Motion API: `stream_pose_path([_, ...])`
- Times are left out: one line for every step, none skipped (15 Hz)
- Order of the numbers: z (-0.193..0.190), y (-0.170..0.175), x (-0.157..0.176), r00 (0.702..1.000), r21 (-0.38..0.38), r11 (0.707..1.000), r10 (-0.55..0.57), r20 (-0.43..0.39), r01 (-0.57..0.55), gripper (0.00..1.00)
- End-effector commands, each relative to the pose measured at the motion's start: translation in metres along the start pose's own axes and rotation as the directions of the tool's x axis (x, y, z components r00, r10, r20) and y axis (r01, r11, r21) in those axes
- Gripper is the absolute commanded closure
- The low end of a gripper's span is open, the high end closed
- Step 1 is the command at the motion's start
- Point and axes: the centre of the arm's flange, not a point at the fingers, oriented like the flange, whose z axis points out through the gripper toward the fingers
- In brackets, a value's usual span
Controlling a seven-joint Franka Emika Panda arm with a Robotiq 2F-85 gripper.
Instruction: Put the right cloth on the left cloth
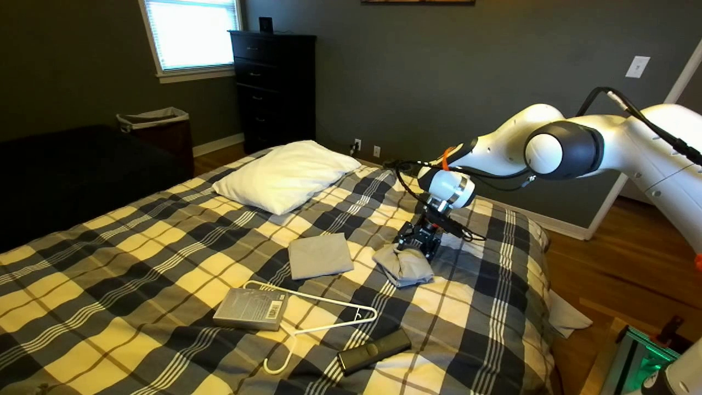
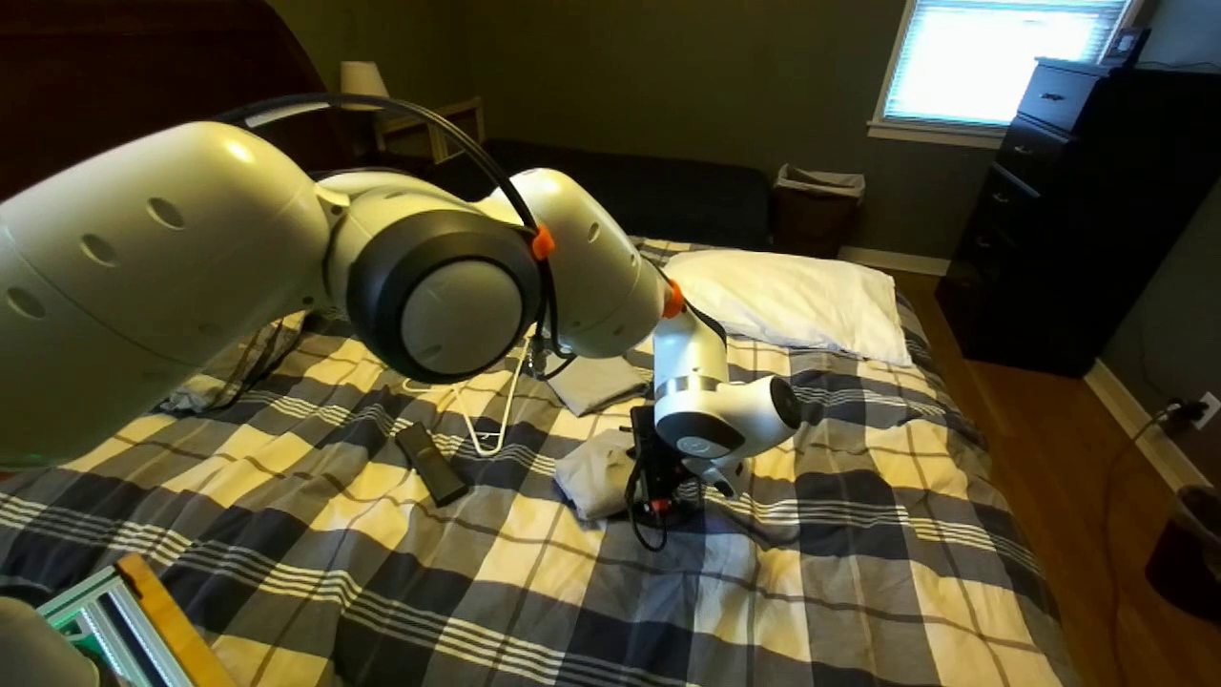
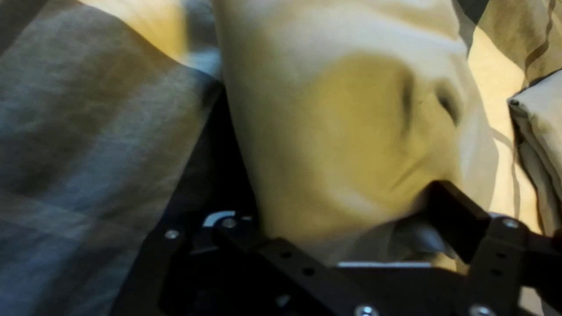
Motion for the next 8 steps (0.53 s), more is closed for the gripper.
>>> stream_pose_path([0.009,-0.009,0.020,1.000,0.005,1.000,0.004,-0.007,-0.004,0.34])
stream_pose_path([0.009,-0.011,0.022,1.000,0.000,1.000,-0.001,0.000,0.001,0.42])
stream_pose_path([0.009,-0.013,0.022,1.000,-0.008,1.000,-0.005,0.004,0.005,0.51])
stream_pose_path([0.009,-0.014,0.022,1.000,-0.012,1.000,-0.010,0.012,0.010,0.60])
stream_pose_path([0.006,-0.016,0.020,0.999,-0.010,1.000,-0.027,0.036,0.027,0.66])
stream_pose_path([0.000,-0.020,0.015,0.997,0.000,0.999,-0.051,0.061,0.051,0.73])
stream_pose_path([-0.010,-0.025,0.007,0.993,0.023,0.996,-0.086,0.079,0.084,0.81])
stream_pose_path([-0.025,-0.034,-0.004,0.984,0.067,0.987,-0.151,0.092,0.146,0.88])
